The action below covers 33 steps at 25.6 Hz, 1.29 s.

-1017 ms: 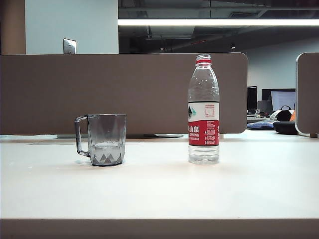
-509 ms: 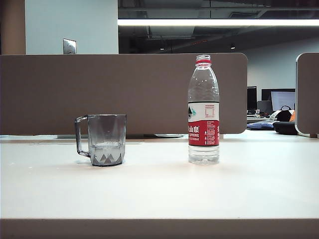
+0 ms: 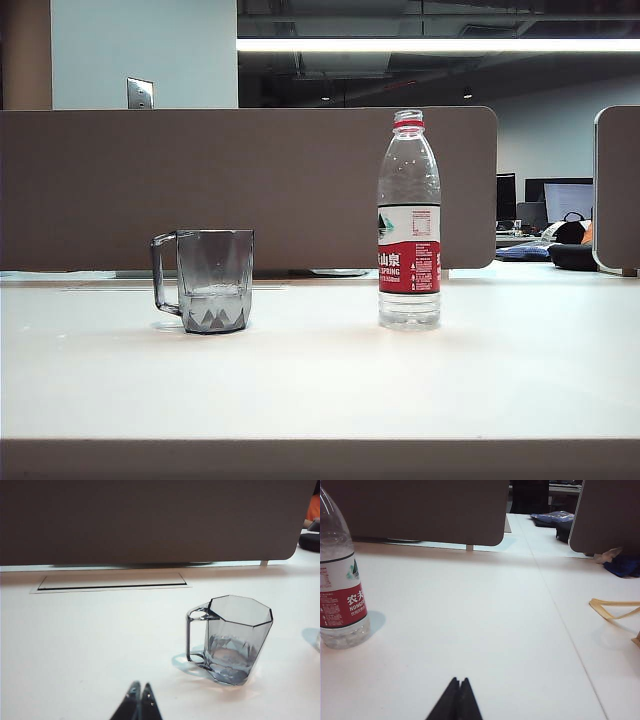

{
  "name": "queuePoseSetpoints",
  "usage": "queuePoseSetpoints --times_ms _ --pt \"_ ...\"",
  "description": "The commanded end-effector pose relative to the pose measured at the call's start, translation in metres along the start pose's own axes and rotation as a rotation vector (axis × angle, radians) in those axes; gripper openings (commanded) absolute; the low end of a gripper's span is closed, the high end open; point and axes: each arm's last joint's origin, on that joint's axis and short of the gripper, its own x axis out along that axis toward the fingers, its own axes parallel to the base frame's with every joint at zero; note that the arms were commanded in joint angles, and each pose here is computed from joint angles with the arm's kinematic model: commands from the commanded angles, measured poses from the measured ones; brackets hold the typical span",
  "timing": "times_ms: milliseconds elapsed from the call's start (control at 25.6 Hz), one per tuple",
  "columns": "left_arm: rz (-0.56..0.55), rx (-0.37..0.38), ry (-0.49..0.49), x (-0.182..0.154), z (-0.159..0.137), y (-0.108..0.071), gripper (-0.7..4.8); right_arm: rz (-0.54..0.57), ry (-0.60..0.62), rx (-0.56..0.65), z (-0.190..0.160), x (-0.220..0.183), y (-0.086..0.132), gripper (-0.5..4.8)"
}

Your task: Pick up the mineral water bottle on the table and pour water into the mug until it's half full.

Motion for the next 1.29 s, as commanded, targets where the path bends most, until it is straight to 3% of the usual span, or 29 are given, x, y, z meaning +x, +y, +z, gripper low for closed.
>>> queuePoseSetpoints --times_ms 39,235,626,861,1291 --pt "0.003 0.001 -0.005 0.000 0.001 0.000 -0.05 -0.001 -0.009 0.007 0.000 0.000 0.000 -0.06" --pt "0.013 0.010 -0.026 -0.008 0.004 0.000 -0.05 0.000 -0.009 0.007 0.000 0.000 0.000 -0.05" --pt "0.048 0.006 0.051 -0.025 -0.006 0.000 -0.05 0.000 -0.010 0.007 0.000 0.000 0.000 -0.05" --pt "0.107 -0.003 0.018 -0.026 -0.003 0.006 -0.05 0.000 -0.008 0.007 -0.001 0.000 0.000 -0.06" --pt "0.108 -0.001 0.004 -0.026 -0.002 0.006 -0.05 0.000 -0.008 0.007 -0.001 0.000 0.000 -0.06"
